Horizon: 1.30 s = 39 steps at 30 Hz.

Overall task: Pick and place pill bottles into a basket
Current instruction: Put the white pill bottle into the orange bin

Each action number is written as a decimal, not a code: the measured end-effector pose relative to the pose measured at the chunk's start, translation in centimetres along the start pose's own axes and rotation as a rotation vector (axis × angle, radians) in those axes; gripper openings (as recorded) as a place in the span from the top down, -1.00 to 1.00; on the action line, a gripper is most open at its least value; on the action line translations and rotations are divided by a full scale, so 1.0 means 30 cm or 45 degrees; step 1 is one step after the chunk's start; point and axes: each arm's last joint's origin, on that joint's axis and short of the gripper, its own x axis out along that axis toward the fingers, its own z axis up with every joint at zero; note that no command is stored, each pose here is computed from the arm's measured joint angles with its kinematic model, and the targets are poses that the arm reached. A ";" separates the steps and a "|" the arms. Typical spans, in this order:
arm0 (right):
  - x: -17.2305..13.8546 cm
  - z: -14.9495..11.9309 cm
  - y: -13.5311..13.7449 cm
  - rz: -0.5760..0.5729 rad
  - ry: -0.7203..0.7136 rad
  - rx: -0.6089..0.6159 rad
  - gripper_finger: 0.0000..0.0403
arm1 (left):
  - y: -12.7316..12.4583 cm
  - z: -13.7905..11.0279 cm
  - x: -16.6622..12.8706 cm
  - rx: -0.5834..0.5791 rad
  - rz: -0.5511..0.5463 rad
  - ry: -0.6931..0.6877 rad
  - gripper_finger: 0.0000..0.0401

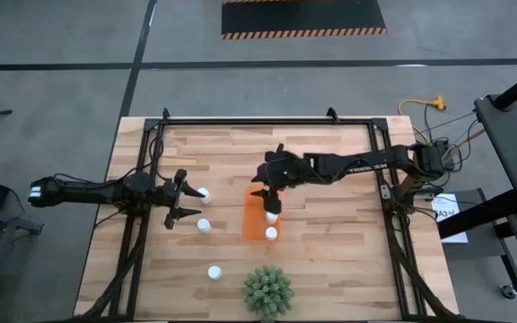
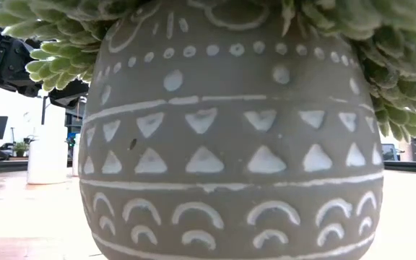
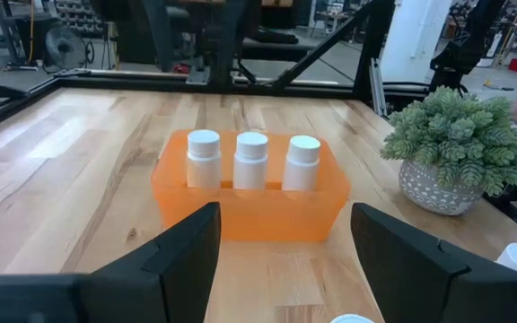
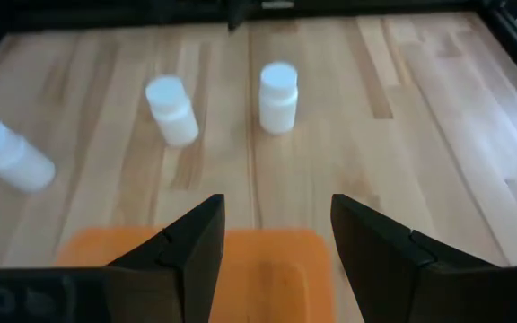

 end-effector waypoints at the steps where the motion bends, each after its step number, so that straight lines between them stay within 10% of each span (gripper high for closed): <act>1: -0.003 0.010 0.001 0.001 -0.010 0.002 0.04 | 0.000 0.000 0.000 0.000 -0.001 0.000 -0.16; 15: -0.055 0.156 0.011 0.012 -0.192 0.021 0.04 | 0.000 0.000 0.000 0.000 -0.001 -0.001 -0.16; 33: 0.001 -0.033 -0.027 -0.219 0.031 0.173 0.04 | 0.000 0.000 0.000 0.000 0.000 0.000 -0.16; 39: -0.022 -0.068 -0.018 -0.089 -0.116 0.135 0.04 | 0.000 0.000 0.000 0.000 -0.001 0.000 -0.16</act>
